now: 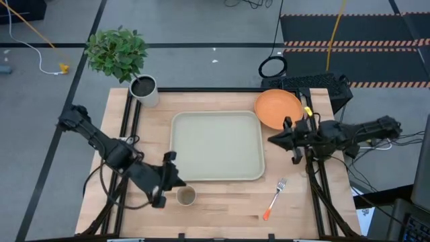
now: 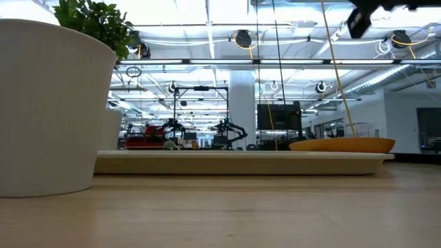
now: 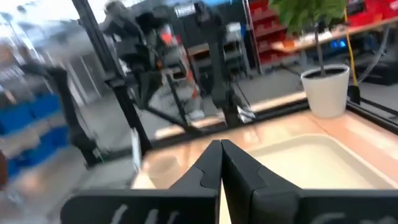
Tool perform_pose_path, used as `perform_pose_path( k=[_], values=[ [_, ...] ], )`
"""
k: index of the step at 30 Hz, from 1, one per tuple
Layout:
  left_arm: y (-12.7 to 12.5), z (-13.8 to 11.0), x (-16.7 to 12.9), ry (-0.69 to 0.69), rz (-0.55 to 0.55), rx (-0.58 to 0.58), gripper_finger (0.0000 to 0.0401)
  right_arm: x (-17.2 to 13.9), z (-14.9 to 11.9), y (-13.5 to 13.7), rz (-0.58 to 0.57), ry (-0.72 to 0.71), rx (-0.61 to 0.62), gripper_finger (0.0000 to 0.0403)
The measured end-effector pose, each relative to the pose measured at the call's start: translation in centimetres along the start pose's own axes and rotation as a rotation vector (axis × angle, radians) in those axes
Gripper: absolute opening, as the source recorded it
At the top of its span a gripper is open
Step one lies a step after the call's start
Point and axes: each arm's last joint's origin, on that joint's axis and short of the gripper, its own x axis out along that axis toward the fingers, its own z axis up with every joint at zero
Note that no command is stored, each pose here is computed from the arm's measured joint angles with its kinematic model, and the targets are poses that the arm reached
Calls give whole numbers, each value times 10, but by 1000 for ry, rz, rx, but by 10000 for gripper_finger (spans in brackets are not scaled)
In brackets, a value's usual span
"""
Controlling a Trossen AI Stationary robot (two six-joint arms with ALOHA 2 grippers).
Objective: Pick and place plate/cup/fork/spoon on tray
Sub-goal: Put the white cup on the white serving tray
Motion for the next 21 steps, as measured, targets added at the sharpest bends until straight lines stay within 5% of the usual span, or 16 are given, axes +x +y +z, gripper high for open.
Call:
perform_pose_path(
  k=[11,21],
  values=[
    [-30,-17,31,100,-14,4,30,57,24,52,-63,352,-140,0],
    [-66,-47,65,228,-18,87,116,75,14,66,-40,426,-202,0]
  ],
)
